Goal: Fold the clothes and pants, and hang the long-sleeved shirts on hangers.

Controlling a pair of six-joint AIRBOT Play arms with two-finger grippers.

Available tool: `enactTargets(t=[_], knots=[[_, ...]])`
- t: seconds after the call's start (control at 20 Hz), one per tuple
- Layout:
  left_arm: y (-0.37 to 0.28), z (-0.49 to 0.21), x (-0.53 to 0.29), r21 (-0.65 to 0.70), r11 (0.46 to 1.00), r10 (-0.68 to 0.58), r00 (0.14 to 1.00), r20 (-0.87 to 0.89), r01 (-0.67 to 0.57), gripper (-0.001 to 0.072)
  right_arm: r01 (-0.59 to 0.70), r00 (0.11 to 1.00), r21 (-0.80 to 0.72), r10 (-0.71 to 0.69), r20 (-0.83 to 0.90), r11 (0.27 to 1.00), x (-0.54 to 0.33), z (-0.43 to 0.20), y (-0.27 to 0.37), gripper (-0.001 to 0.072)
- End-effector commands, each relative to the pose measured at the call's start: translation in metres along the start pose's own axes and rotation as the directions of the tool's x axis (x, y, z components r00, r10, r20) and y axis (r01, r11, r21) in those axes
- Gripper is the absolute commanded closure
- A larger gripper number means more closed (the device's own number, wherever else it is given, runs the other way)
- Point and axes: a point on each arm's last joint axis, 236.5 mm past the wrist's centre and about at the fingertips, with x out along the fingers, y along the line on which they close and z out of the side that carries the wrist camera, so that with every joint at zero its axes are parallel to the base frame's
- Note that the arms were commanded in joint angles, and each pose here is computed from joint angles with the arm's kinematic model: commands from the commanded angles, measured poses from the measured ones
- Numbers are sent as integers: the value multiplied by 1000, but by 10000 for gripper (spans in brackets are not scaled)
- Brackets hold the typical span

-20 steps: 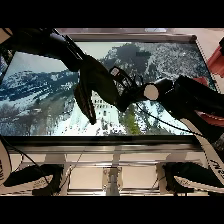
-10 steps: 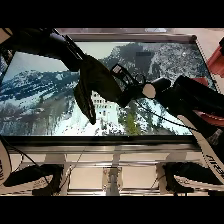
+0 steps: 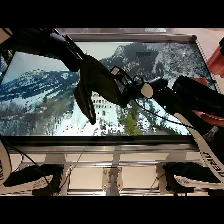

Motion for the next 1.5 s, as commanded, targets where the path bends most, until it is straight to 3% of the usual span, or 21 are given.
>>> enactTargets(t=[0.0, 0.1, 0.25, 0.3, 0.35, 0.6, 0.95, 1.25, 1.45], knots=[[0, 0, 0, 0, 1000, 1, 1000, 0, -1, 682, -47, 999, 14, 47, -17, 999, 13, -4, 10, 242], [0, 0, 0, 0, 1000, 1, 1000, 0, -1, 682, -70, 996, 28, 71, -46, 997, 26, -12, 13, 319], [4, -2, 0, 2, 1000, 15, 1000, -7, -15, 682, -94, 993, 44, 97, -62, 995, 33, -16, 19, 540], [5, -2, 0, 3, 1000, 21, 1000, -10, -21, 682, -97, 993, 47, 100, -61, 994, 33, -15, 20, 665], [6, -3, 0, 4, 1000, 23, 1000, -12, -23, 683, -98, 993, 49, 101, -63, 994, 32, -16, 20, 695], [18, -9, -1, 11, 997, 77, 996, -39, -76, 682, -24, 999, 49, 25, -23, 999, -11, -2, 6, 697], [40, -20, -17, -10, 982, 185, 980, -77, -186, 683, 139, 974, 3, -137, 182, 990, -177, 41, -8, 698], [41, -14, -80, -50, 959, 278, 961, -4, -277, 683, 118, 984, -1, -117, 132, 993, -255, 20, 12, 698], [40, -18, -104, -105, 946, 310, 951, 6, -308, 683, 28, 990, 4, -28, 137, 1000, -274, 20, 36, 699]])
